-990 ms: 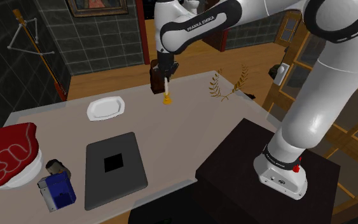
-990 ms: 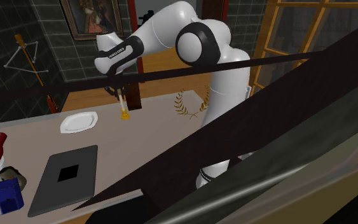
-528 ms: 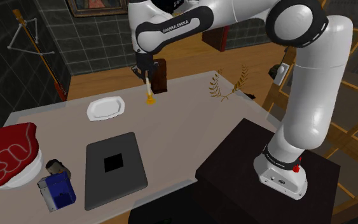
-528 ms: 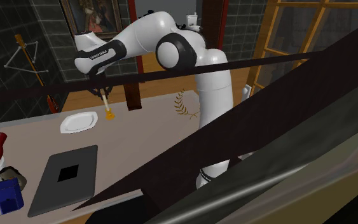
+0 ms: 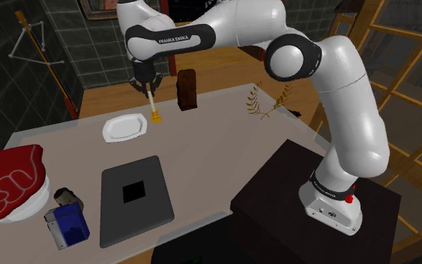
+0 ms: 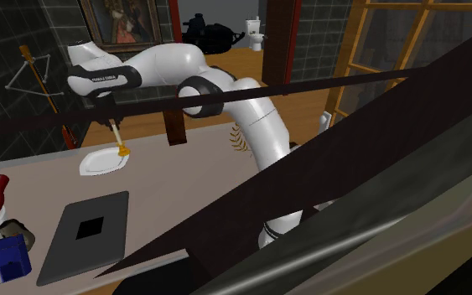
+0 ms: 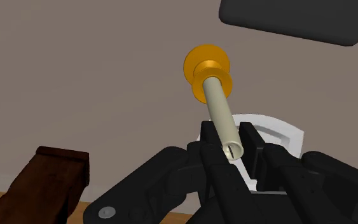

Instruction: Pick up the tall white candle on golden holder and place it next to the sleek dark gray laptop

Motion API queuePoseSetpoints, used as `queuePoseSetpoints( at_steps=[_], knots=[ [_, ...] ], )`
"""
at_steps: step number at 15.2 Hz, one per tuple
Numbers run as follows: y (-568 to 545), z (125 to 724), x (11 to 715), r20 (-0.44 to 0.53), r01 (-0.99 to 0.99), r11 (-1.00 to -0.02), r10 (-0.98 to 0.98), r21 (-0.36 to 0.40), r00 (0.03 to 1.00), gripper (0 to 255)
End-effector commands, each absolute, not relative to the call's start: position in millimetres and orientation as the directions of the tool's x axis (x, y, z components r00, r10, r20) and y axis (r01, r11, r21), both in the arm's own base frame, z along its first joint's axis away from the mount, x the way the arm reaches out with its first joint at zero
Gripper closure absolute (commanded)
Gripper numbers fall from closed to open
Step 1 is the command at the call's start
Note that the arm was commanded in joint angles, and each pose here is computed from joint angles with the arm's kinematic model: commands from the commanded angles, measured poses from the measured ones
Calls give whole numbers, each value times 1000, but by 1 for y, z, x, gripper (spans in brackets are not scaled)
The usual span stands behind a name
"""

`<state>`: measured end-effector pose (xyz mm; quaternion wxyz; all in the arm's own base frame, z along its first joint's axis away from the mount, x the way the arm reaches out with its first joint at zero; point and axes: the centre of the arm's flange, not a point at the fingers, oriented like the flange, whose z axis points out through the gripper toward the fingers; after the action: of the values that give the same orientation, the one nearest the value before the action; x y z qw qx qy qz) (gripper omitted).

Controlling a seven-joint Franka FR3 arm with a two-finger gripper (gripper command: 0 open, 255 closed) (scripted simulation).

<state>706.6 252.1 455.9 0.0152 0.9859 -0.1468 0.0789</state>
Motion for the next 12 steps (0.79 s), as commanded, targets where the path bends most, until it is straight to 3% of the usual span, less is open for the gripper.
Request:
queuePoseSetpoints(
  at_steps=[1,12],
  knots=[
    [272,456,728,160,-294,-956,-289,8,944,255],
    [272,398,728,160,-294,-956,-289,8,944,255]
  ],
)
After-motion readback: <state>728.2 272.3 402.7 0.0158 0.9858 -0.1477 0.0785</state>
